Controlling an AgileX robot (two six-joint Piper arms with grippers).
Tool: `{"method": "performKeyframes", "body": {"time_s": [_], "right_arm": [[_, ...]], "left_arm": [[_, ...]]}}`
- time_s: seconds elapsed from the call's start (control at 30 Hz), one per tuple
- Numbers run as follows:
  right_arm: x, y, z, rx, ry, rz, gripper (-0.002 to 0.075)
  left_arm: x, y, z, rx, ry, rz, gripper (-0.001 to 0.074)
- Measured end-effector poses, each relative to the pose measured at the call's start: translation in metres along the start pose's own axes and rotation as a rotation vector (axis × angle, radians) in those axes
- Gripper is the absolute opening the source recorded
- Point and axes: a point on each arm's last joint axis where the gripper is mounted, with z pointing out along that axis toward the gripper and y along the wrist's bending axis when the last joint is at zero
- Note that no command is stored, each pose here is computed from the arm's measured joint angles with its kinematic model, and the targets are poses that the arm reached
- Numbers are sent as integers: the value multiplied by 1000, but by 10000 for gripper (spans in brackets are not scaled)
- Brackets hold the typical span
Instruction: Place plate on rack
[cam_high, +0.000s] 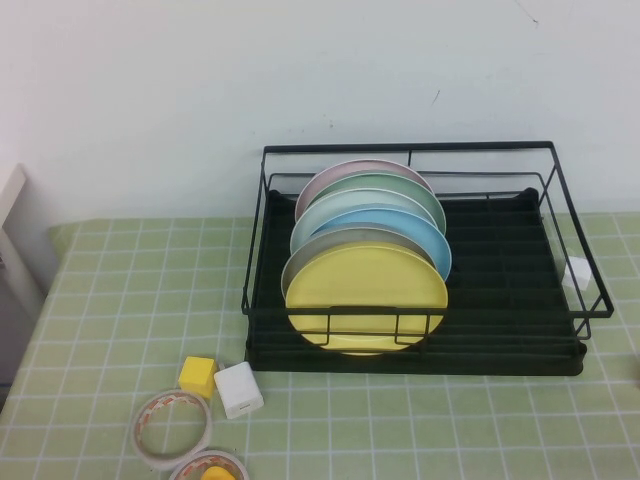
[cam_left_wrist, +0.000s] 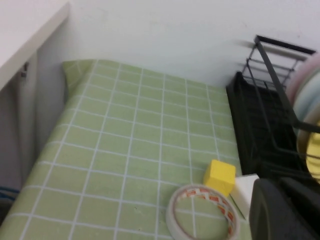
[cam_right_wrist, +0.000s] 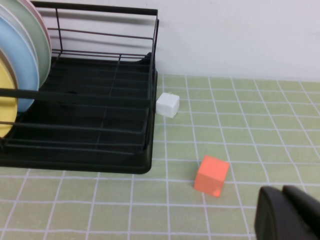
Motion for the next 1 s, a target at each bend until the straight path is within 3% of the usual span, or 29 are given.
{"method": "performKeyframes", "body": {"time_s": [0.23,1.0], "right_arm": [[0,0,0,0,0,0,0],[0,0,0,0,0,0,0]], "left_arm": [[2,-2,0,46,37,35,-2],[2,-2,0,45,37,32,-1]]}}
